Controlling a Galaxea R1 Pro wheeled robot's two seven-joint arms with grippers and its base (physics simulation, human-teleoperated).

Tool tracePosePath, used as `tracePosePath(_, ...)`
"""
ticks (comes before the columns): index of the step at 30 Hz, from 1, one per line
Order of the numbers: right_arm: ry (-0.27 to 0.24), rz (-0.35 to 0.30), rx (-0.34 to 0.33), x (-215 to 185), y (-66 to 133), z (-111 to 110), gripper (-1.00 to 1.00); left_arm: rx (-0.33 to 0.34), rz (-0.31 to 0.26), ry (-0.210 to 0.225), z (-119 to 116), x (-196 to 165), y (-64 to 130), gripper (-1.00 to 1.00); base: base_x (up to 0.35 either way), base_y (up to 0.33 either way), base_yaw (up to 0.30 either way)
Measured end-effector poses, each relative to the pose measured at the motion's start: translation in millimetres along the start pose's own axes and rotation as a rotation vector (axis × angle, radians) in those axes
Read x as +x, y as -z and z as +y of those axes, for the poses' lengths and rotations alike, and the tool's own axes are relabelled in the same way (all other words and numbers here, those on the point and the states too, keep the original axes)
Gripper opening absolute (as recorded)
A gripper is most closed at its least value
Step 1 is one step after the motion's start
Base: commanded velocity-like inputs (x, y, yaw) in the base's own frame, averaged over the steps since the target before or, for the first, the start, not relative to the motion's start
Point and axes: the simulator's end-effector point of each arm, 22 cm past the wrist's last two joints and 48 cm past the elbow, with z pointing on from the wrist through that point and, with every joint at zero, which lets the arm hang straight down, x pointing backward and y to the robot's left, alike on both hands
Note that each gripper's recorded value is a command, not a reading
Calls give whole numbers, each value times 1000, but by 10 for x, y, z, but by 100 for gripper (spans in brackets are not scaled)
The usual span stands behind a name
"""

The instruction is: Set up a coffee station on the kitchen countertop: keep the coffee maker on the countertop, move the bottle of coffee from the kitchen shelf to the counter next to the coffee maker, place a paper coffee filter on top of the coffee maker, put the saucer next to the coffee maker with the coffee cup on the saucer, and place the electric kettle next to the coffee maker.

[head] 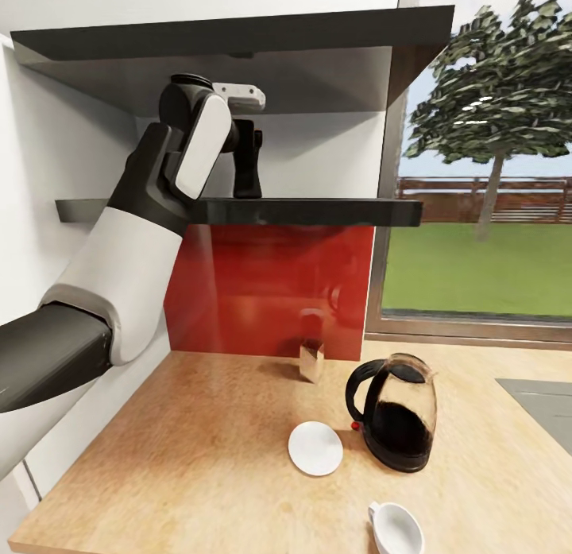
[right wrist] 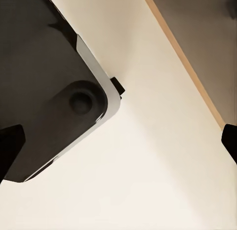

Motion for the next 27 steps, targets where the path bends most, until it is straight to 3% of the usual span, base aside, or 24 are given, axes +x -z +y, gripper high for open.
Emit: tracePosePath(27,0,0,0,0,0,0,100,-5,9,2,19,34,-24,100,24,-29,0)
